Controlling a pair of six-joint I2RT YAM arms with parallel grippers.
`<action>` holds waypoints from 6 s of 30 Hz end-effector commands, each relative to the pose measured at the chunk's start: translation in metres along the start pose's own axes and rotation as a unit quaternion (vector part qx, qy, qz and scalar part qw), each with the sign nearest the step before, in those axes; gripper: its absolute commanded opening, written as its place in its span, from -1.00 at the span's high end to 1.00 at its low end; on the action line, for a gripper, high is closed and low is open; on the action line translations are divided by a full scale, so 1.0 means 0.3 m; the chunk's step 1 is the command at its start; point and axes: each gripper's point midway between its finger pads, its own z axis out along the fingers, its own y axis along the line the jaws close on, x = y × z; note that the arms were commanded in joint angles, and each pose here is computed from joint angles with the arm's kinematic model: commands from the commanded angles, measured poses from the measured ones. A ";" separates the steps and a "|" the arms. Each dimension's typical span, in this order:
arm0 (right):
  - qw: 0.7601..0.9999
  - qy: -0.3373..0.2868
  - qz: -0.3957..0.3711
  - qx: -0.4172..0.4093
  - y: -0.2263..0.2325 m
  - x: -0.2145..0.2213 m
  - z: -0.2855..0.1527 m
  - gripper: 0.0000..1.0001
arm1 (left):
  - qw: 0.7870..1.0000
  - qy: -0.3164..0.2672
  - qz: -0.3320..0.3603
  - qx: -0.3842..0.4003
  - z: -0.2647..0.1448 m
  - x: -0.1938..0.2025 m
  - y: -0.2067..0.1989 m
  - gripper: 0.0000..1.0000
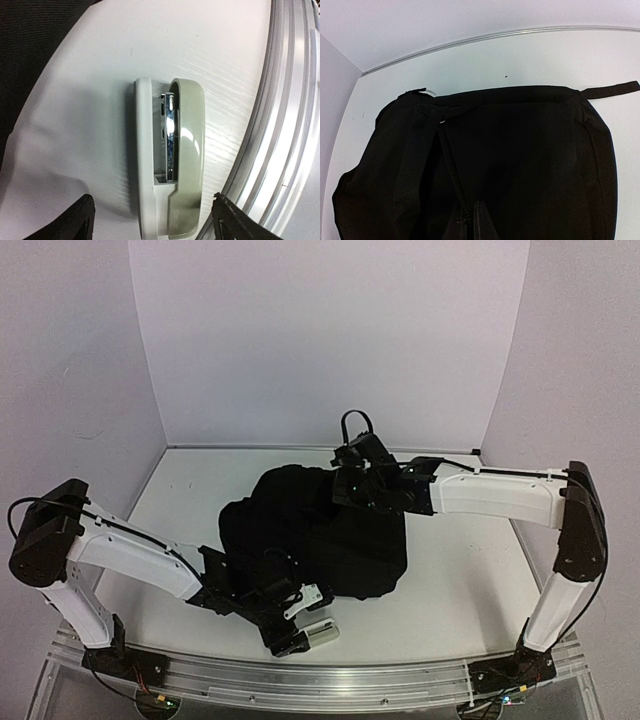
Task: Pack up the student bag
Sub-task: Pick up the stationery from the center of the board, then place the stationery in the student bag, then adjust the student bag at the center of the board.
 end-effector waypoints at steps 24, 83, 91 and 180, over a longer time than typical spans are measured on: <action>0.995 -0.073 0.015 -0.060 0.022 -0.192 -0.139 1.00 | 0.983 -0.143 -0.096 -0.070 -0.351 -0.269 0.100 0.68; 0.981 -0.021 0.004 -0.194 0.176 -0.085 -0.114 1.00 | 0.909 -0.248 -0.318 0.103 -0.500 -0.749 0.562 -0.67; 0.978 -0.003 -0.009 -0.207 0.193 -0.048 -0.107 1.00 | 0.910 -0.230 -0.343 0.042 -0.616 -0.593 0.549 -0.82; 0.931 0.140 0.059 -0.331 0.175 -0.068 0.382 1.00 | 0.847 -0.196 -0.494 0.016 -0.448 -0.223 1.091 0.48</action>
